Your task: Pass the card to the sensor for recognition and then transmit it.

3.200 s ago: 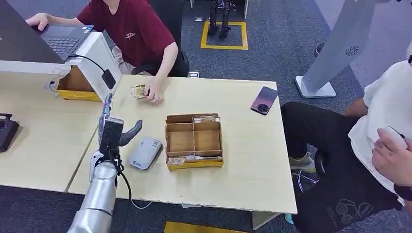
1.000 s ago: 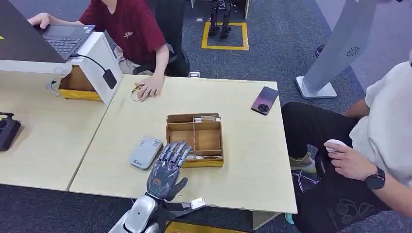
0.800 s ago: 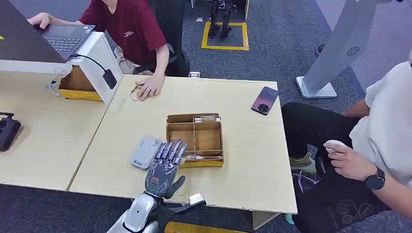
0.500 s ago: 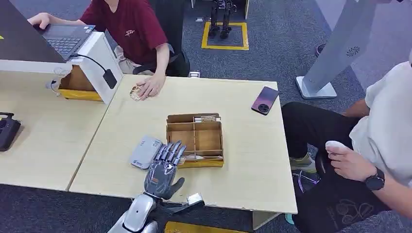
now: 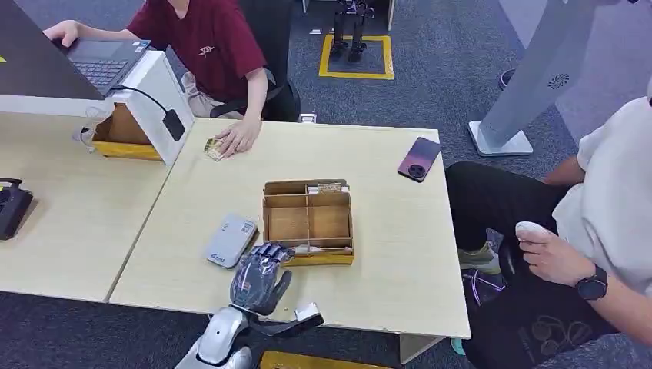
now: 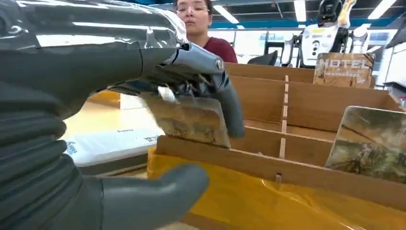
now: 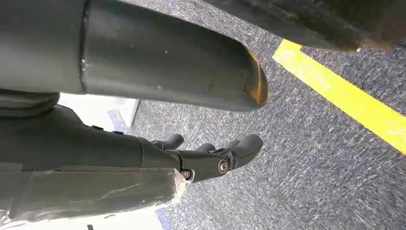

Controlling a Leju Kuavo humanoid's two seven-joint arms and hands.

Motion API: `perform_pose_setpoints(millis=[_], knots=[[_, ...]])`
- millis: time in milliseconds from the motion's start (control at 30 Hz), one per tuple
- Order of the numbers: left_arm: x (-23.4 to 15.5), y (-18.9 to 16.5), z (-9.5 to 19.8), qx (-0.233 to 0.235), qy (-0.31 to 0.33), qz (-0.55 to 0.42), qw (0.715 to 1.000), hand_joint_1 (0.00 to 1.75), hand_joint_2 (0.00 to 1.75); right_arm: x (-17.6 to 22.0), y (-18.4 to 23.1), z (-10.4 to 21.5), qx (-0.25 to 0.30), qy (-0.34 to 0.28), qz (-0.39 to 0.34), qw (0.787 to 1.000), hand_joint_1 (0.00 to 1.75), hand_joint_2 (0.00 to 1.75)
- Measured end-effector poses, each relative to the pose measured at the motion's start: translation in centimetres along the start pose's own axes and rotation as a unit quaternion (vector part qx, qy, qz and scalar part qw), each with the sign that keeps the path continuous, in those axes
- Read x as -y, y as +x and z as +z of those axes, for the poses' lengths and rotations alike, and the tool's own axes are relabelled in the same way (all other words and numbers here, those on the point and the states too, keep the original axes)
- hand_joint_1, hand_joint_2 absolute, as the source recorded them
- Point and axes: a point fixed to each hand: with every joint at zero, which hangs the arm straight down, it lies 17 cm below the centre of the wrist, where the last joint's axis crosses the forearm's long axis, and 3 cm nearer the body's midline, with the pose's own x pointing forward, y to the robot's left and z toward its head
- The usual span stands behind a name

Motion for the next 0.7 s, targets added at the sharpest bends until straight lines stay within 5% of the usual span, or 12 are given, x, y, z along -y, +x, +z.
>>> perform_pose_setpoints(millis=[700], knots=[[0.24, 0.53, -0.71, 0.003, 0.002, 0.013, 1.0, 1.71, 1.75, -0.01, 0.01, 0.0, 0.0, 0.0, 0.0, 1.0, 0.0, 0.0]])
